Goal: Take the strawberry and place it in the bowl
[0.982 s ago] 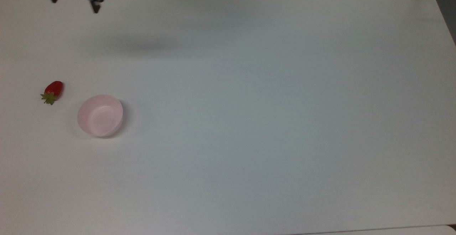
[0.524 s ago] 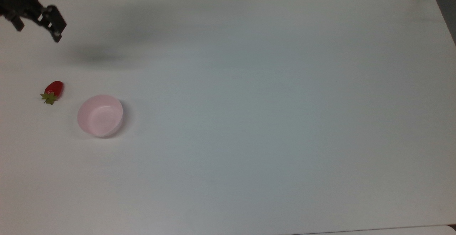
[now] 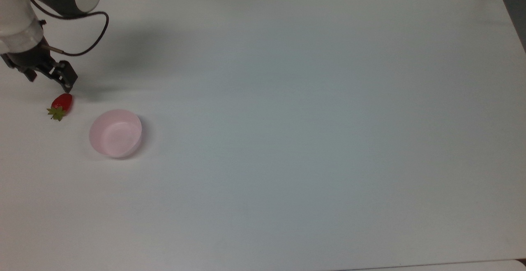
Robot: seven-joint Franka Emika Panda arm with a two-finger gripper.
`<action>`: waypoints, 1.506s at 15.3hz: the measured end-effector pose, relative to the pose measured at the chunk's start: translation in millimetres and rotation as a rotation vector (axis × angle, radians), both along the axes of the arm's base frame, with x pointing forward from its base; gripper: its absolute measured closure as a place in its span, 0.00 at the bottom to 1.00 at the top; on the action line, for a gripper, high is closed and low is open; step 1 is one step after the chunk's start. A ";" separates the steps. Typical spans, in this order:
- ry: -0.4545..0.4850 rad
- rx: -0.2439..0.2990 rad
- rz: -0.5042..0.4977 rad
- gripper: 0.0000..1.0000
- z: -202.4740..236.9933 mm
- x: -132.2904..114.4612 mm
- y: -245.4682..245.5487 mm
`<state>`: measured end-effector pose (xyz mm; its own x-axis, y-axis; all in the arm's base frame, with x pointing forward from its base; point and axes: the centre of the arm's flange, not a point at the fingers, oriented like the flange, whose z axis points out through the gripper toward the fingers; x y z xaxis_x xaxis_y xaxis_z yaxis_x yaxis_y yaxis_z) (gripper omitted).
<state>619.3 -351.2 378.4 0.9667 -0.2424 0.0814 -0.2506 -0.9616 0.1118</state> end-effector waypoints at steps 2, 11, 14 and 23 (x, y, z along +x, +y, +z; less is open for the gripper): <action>-0.008 -0.003 0.002 0.13 -14.3 4.0 -1.5; -0.028 -0.009 0.003 0.42 -66.3 14.6 -4.2; -0.045 -0.008 -0.047 0.56 -61.5 17.8 -3.3; -0.146 0.103 -0.168 0.56 22.9 50.6 60.5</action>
